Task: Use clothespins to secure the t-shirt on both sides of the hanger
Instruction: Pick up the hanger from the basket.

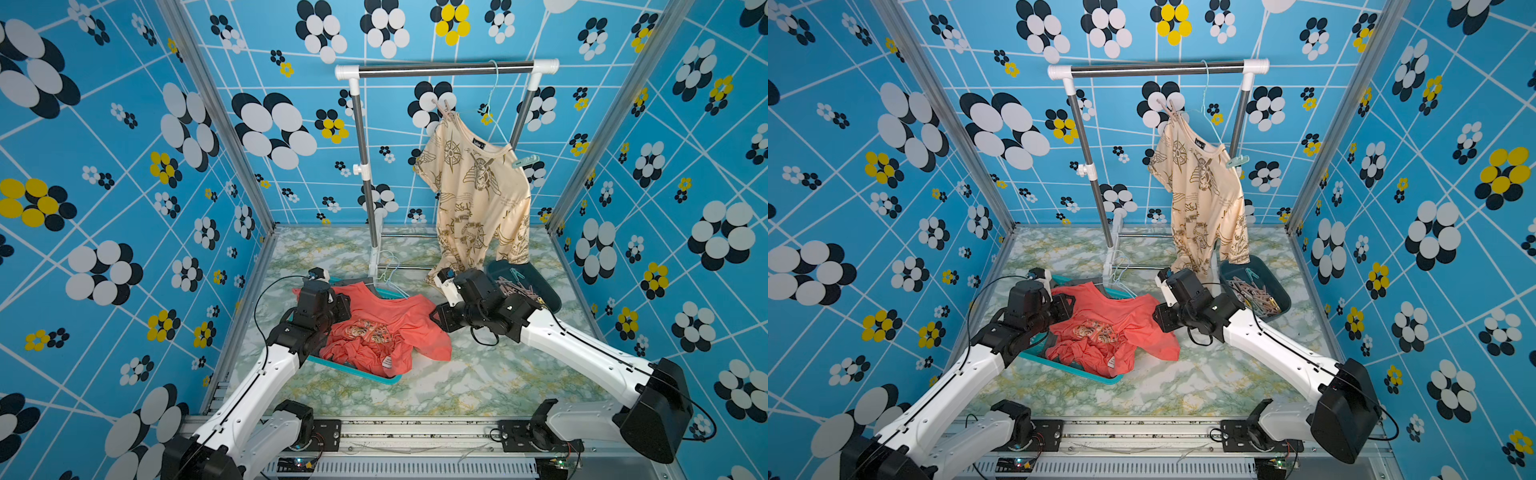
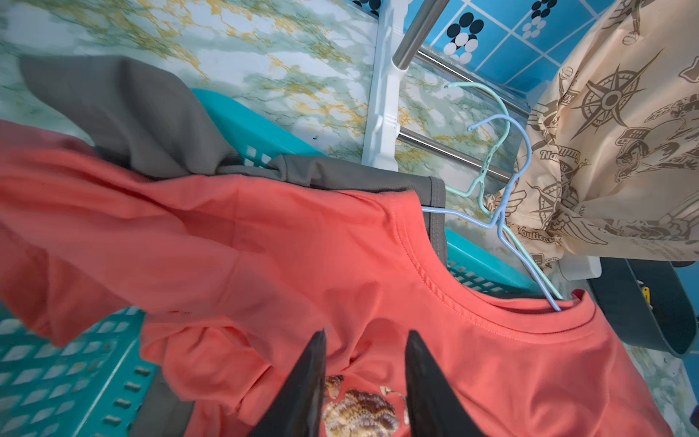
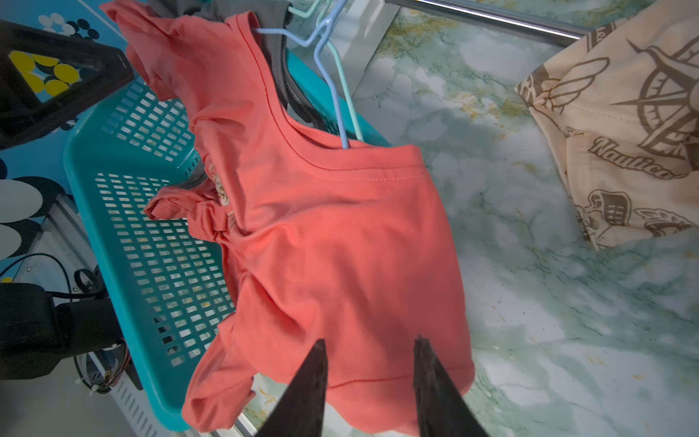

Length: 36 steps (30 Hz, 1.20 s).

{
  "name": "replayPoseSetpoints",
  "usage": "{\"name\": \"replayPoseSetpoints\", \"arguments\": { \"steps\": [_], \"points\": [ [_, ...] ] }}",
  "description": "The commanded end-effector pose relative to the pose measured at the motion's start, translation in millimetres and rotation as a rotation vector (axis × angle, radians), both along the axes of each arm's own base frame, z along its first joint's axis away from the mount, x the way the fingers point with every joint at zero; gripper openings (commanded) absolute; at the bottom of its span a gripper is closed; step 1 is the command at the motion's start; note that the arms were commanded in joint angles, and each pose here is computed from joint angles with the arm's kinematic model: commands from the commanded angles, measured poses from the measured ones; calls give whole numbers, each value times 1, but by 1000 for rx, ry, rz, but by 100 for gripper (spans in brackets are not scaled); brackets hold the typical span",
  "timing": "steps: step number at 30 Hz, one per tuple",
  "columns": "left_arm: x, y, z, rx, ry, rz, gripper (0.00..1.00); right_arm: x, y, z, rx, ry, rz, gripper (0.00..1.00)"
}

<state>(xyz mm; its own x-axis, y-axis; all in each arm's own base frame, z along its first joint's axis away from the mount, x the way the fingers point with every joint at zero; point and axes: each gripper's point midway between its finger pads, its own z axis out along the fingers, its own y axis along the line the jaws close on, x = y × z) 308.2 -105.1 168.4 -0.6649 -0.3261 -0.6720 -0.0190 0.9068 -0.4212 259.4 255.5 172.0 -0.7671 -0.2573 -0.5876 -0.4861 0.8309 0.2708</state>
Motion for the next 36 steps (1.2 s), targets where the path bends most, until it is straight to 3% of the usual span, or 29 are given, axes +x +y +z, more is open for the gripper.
{"name": "replayPoseSetpoints", "arguments": {
  "steps": [1,9,15,25,29,36],
  "points": [
    [17,-19,29,39,-97,-73,42,4,-6,-2,-9,-14,-58,39],
    [54,-60,24,138,-75,-163,66,1,-19,-10,-35,-35,-84,39],
    [69,-80,16,232,-65,-199,99,-3,-28,-13,-57,-58,-87,39],
    [80,-87,3,294,-24,-225,99,0,-35,-18,-97,-89,-87,39],
    [87,-93,-3,310,-14,-243,92,0,-33,-17,-85,-89,-90,38],
    [100,-124,-4,312,-16,-314,72,-2,-37,-21,-97,-81,-102,38]
  ]
}}
